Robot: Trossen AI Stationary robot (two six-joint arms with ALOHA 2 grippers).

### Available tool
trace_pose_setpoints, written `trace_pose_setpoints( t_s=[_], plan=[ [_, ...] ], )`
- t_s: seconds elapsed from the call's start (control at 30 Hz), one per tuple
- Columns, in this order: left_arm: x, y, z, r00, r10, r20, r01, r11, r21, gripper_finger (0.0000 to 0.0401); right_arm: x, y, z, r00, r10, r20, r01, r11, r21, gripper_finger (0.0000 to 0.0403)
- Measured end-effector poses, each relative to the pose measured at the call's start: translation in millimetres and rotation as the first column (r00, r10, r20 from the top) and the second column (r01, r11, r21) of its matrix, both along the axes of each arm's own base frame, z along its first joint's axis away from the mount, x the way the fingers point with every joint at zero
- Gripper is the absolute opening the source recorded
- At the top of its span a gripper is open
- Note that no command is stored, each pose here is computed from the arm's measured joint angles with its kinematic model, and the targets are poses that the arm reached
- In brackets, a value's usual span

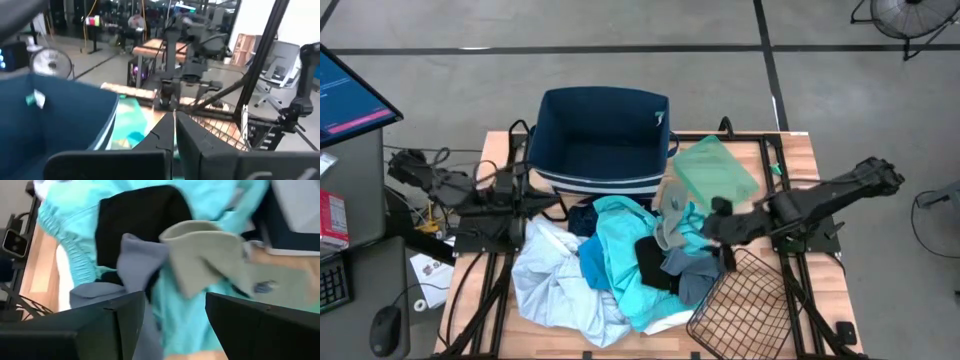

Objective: Pick & Place Cloths
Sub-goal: Put the blue sock into the green bin

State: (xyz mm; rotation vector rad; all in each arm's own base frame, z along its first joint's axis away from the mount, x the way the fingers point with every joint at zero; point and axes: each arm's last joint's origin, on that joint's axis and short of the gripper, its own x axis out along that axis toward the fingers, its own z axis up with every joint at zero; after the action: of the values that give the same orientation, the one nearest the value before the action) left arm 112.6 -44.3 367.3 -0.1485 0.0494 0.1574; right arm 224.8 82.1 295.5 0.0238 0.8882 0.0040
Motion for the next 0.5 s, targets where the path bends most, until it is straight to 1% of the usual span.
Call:
trace_pose_setpoints(
  t_s=[0.1,0.23,0.4,0.5],
  plan=[
    [-3,2,-15,1.000,0.000,-0.007,-0.001,0.999,-0.033,0.0001,13,10,-11,1.000,0.007,-0.012,-0.007,1.000,0.021,0.0205],
    [-10,5,-26,1.000,-0.030,0.007,0.031,0.997,-0.071,0.0001,28,20,-26,0.999,-0.002,-0.033,0.003,1.000,0.028,0.0205],
    [-22,11,-32,0.997,-0.069,0.044,0.073,0.993,-0.096,0.0001,40,25,-49,0.992,-0.042,-0.117,0.046,0.998,0.030,0.0205],
    [-28,14,-40,0.996,-0.076,0.055,0.082,0.991,-0.102,0.0001,48,29,-61,0.986,-0.043,-0.160,0.055,0.996,0.069,0.0204]
  ],
)
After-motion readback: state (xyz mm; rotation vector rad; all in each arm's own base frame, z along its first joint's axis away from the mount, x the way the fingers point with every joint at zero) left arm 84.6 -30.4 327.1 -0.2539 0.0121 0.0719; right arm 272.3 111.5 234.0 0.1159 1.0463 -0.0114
